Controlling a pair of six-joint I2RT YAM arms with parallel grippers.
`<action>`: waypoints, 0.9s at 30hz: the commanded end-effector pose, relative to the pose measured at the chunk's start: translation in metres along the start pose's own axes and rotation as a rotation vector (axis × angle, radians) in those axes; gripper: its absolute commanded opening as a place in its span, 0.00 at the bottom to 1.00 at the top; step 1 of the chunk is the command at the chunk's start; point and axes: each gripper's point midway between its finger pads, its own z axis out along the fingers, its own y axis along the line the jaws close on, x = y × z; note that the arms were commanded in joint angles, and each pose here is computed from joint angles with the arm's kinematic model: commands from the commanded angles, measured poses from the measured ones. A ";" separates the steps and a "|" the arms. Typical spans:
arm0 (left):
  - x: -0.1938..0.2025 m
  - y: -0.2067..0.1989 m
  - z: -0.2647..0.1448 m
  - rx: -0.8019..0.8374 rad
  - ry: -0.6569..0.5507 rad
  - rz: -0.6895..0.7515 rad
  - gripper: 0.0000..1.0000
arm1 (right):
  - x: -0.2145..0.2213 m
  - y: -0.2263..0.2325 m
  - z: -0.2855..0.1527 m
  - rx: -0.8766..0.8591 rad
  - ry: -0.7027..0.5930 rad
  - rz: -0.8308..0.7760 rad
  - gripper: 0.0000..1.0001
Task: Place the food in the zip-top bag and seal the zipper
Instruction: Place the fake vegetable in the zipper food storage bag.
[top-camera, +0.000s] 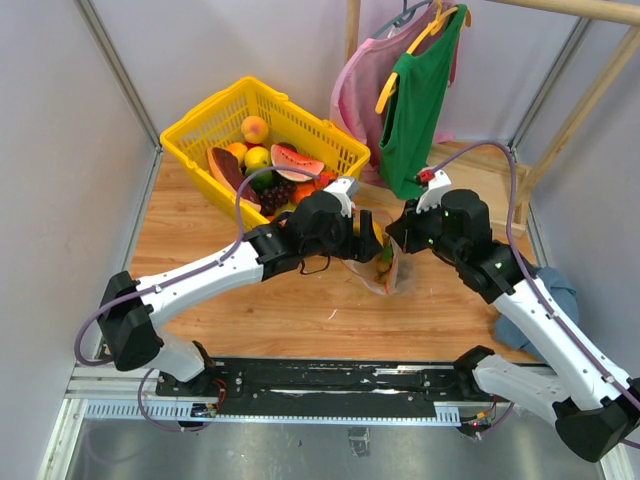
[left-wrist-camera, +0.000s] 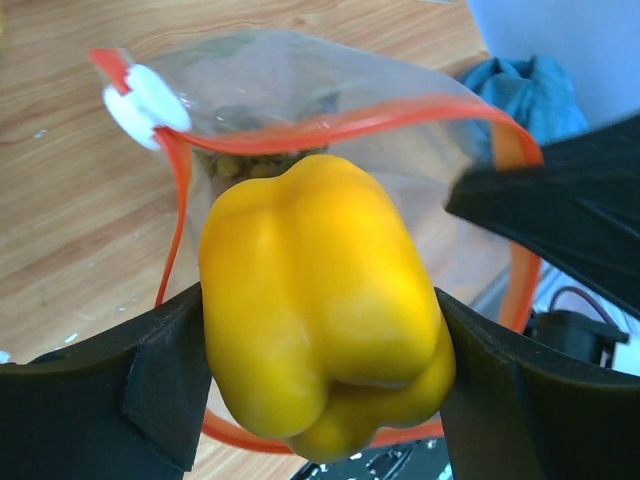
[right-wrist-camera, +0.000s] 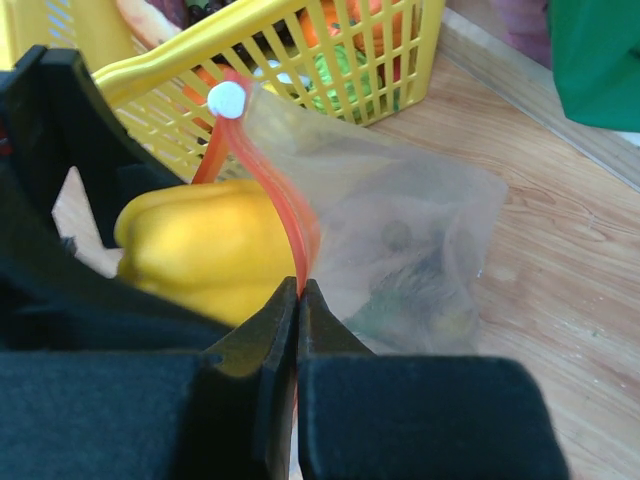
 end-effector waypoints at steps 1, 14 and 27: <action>-0.024 0.007 0.001 -0.107 -0.061 -0.006 0.63 | -0.010 0.017 -0.004 -0.073 -0.047 -0.007 0.01; -0.036 0.013 0.018 -0.166 -0.109 0.009 0.89 | -0.006 0.027 -0.002 -0.128 -0.052 0.020 0.01; -0.052 -0.002 -0.001 -0.125 -0.178 0.045 0.90 | -0.007 0.025 -0.003 -0.120 -0.061 0.026 0.01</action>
